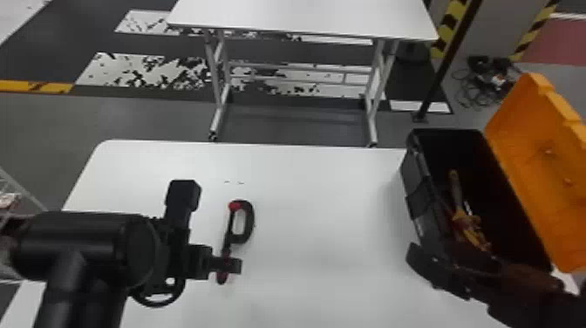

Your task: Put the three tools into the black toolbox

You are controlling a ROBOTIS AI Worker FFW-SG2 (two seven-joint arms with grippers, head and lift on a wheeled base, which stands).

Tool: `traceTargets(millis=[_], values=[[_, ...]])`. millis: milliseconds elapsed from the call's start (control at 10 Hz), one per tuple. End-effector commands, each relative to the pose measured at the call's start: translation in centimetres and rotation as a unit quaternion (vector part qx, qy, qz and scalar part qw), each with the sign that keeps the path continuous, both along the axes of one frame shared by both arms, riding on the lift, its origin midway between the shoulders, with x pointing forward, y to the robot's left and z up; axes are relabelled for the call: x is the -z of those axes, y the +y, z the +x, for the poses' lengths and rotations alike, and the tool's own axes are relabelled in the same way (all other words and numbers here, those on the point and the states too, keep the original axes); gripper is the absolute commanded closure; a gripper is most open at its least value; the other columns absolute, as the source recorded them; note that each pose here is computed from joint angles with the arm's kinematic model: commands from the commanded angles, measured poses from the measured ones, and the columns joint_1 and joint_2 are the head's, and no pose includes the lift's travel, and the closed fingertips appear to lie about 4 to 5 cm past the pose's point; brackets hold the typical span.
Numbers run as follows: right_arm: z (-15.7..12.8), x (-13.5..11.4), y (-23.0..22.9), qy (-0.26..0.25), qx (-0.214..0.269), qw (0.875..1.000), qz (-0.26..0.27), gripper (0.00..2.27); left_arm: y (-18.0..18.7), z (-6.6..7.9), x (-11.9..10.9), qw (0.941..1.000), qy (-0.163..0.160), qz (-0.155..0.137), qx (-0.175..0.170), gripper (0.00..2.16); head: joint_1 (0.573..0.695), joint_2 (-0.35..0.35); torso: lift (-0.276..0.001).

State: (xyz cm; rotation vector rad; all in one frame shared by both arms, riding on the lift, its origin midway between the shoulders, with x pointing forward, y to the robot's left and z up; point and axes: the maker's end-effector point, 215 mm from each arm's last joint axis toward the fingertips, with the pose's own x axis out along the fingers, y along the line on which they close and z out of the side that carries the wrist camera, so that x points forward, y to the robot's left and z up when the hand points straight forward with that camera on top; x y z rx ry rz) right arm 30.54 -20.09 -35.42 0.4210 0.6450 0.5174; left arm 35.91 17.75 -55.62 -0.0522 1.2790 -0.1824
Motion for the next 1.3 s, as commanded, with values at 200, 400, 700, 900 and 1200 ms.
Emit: traceTargets(millis=[200, 400, 700, 900, 1200], values=[[0.6, -0.4, -0.3, -0.007, 0.000, 1.000, -0.003, 0.08, -0.1, 0.0, 0.9, 0.9999, 0.014, 0.006, 0.001, 0.20, 0.695, -0.043, -0.051], [0.7, -0.5, -0.5, -0.009, 0.000, 1.000, -0.001, 0.08, -0.8, 1.1, 0.7, 0.9999, 0.012, 0.006, 0.005, 0.20, 0.695, -0.049, -0.051], [0.8, -0.7, -1.3, -0.011, 0.007, 1.000, 0.001, 0.08, -2.0, 1.9, 1.0, 0.9997, 0.020, 0.007, 0.011, 0.21, 0.695, -0.077, -0.051], [0.9, -0.7, -1.4, -0.012, 0.008, 1.000, 0.002, 0.08, -2.0, 2.0, 1.3, 0.9995, 0.026, 0.011, 0.011, 0.21, 0.695, -0.093, -0.051], [1.1, -0.6, -1.5, -0.012, 0.010, 1.000, 0.002, 0.08, -1.6, 2.0, 1.8, 0.9993, 0.034, 0.017, 0.009, 0.85, 0.695, -0.094, -0.051]])
